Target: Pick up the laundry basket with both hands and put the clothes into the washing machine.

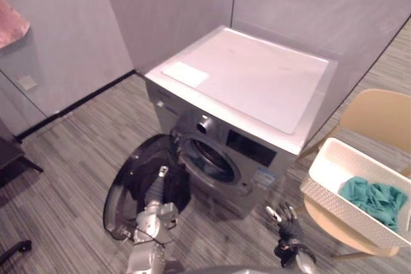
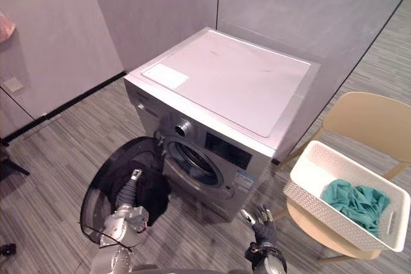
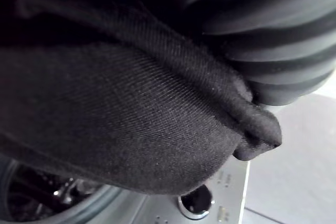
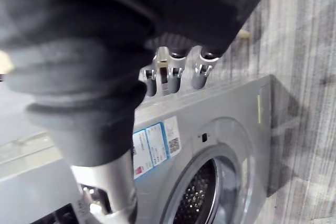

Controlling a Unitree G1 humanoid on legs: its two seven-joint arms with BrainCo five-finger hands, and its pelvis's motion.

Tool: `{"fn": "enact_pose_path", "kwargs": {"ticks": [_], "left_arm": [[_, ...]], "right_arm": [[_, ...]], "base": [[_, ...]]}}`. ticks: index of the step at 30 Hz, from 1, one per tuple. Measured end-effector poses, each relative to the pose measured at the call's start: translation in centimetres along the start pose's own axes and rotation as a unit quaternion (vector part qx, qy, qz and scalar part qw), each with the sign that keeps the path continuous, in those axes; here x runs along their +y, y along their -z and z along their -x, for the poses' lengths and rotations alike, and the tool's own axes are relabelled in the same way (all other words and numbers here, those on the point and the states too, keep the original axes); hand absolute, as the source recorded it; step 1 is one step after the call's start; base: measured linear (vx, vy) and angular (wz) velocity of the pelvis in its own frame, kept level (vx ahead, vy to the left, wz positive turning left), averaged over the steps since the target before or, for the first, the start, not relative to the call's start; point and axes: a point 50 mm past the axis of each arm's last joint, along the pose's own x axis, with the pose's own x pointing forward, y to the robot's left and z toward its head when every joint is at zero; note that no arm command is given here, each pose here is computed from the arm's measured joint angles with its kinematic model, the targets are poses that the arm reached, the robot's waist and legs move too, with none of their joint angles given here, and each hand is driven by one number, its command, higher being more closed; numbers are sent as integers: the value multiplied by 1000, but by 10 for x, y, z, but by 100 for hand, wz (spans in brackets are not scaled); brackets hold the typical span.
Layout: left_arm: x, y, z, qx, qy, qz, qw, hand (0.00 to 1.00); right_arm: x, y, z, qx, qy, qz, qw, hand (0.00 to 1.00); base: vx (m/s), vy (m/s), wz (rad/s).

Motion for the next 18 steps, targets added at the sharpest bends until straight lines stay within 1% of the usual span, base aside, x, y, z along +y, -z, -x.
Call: {"fn": "enact_pose_path", "kwargs": {"ticks": [3, 7, 9, 11, 13, 18], "left_arm": [[-1, -2, 8, -5, 4, 8, 1000, 100], [1, -7, 8, -14, 1, 10, 1000, 100], [2, -5, 9, -11, 1, 7, 1000, 100], [6, -4, 10, -5, -5, 2, 1000, 100], [-3, -5, 7, -8, 13, 4, 1000, 100], [-23, -7, 3, -12, 56, 1, 998, 100]], "right_arm": [[-10, -13, -2, -21, 13, 15, 1000, 0], [-2, -26, -10, -46, 10, 10, 999, 0], [-5, -35, -15, -64, 32, -1, 997, 0], [-13, -27, -13, -56, 68, -21, 996, 0], [-21, -27, -10, -56, 86, -23, 994, 0], [-5, -21, -12, -43, 46, -17, 998, 0]], "base": [[-16, -26, -10], [137, 129, 0], [240, 371, -25], [305, 389, -13], [306, 436, -16], [184, 347, -43]]}}
